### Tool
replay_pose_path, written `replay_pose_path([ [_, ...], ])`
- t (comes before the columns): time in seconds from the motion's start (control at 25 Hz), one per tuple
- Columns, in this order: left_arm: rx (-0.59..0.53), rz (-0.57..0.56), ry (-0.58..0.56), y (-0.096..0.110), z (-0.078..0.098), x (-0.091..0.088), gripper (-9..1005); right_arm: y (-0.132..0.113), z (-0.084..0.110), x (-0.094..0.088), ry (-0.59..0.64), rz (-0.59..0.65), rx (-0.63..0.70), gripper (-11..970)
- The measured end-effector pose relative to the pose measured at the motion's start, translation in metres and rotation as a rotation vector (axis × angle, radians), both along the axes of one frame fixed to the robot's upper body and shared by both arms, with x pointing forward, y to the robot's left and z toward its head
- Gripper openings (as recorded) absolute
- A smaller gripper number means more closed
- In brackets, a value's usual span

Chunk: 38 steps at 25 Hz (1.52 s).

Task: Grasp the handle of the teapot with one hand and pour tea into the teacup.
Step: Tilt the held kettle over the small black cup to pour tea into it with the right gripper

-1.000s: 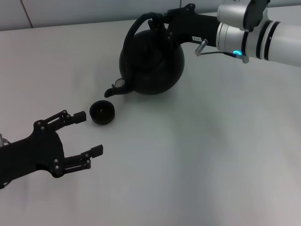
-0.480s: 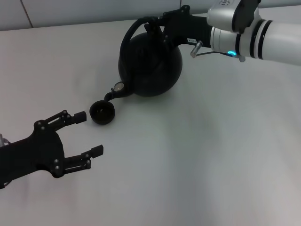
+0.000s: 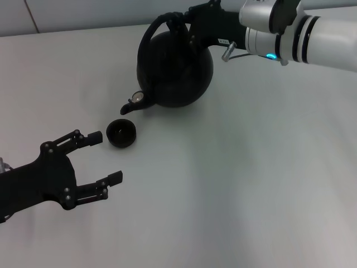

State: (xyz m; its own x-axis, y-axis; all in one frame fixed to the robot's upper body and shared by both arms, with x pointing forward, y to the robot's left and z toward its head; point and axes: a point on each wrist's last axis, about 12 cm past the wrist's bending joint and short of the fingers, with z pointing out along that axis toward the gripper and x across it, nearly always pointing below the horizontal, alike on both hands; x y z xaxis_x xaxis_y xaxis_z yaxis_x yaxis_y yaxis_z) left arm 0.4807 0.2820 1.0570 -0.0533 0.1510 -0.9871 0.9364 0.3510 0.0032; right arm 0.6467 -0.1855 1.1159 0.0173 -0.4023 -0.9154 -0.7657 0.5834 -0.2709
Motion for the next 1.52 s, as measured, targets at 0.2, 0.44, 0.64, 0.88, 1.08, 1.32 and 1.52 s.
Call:
replay_pose_path([
  [0.2, 0.000, 0.000, 0.000, 0.000, 0.000, 0.000, 860, 0.005, 0.002, 0.001, -0.008, 0.019, -0.011, 133],
  [0.44, 0.002, 0.002, -0.001, 0.000, 0.000, 0.000, 860, 0.009, 0.004, 0.002, -0.015, 0.036, -0.024, 132],
  [0.64, 0.003, 0.003, -0.002, 0.000, 0.000, 0.000, 860, 0.012, 0.003, 0.002, -0.023, 0.040, -0.053, 132],
  [0.88, 0.003, 0.002, -0.004, 0.000, 0.000, 0.001, 860, 0.017, 0.000, 0.002, -0.029, 0.043, -0.097, 133],
  [1.08, 0.005, 0.003, -0.004, 0.000, 0.000, 0.001, 860, 0.018, 0.002, 0.003, -0.038, 0.043, -0.095, 132],
  [1.32, 0.006, 0.000, -0.005, -0.001, 0.000, 0.002, 860, 0.021, 0.003, 0.002, -0.048, 0.061, -0.111, 133],
  [1.52, 0.005, 0.002, -0.006, -0.001, 0.000, 0.002, 860, 0.022, 0.005, 0.001, -0.055, 0.064, -0.113, 133],
])
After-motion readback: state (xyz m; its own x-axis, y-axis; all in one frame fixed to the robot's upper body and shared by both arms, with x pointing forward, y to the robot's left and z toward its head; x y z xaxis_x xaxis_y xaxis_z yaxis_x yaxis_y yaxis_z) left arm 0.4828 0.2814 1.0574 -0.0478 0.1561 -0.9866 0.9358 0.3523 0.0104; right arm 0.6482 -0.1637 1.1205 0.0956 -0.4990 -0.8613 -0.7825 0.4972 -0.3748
